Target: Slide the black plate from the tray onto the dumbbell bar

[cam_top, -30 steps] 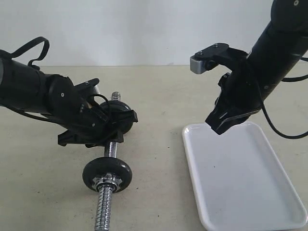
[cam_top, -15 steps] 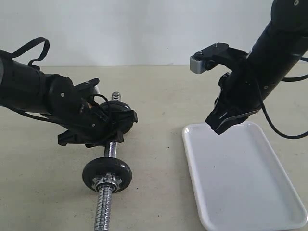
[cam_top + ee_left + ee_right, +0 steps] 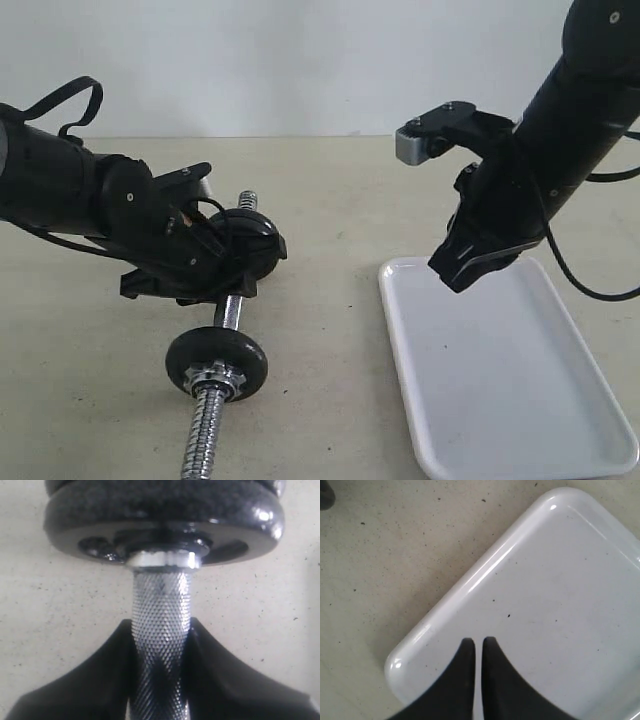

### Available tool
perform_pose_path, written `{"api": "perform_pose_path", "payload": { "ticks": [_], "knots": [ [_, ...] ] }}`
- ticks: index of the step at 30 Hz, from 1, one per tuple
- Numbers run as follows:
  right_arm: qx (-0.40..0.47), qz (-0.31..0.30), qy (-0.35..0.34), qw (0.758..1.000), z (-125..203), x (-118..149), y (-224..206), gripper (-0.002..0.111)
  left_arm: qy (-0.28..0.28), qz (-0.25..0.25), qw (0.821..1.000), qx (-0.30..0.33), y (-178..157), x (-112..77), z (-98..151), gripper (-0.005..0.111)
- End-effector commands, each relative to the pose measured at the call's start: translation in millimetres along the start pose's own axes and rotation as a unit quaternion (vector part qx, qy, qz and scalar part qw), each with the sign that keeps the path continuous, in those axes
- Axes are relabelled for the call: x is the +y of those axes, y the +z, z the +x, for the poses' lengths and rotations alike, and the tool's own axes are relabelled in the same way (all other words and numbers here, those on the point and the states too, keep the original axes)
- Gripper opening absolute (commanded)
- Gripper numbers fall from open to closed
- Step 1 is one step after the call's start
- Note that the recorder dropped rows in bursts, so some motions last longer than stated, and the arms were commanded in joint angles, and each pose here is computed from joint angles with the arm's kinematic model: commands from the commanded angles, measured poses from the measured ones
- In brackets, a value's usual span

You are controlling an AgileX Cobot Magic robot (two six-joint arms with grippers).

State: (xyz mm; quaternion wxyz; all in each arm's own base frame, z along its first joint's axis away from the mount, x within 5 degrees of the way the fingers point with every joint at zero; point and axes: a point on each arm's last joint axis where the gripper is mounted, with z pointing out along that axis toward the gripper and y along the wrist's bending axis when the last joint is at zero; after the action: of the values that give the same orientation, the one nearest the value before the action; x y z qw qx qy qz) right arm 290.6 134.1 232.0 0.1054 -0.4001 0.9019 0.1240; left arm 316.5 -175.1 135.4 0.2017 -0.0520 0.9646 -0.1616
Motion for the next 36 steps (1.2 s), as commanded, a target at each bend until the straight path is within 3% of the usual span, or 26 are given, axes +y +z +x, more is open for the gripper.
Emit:
{"api": "perform_pose_path", "payload": {
  "ticks": [1,11,19,22,36],
  "knots": [
    [0.004,-0.008,0.003,1.0,7,4,4,0.0,0.022,0.046,0.994,-0.098,-19,-15.9,-25,0.004],
    [-0.002,-0.016,0.0,1.0,6,5,4,0.0,0.028,0.043,0.994,-0.092,-19,-15.5,-24,0.008],
    [-0.012,-0.037,-0.011,0.999,4,9,3,0.0,0.047,0.033,0.996,-0.068,-18,-13.9,-20,0.055],
    [-0.012,-0.037,-0.011,0.999,4,9,3,0.0,0.047,0.032,0.996,-0.064,-18,-13.6,-19,0.064],
    [0.002,-0.047,-0.012,0.999,8,11,4,0.0,0.082,0.017,0.996,-0.022,-17,-10.7,-12,0.064]
  ]
}}
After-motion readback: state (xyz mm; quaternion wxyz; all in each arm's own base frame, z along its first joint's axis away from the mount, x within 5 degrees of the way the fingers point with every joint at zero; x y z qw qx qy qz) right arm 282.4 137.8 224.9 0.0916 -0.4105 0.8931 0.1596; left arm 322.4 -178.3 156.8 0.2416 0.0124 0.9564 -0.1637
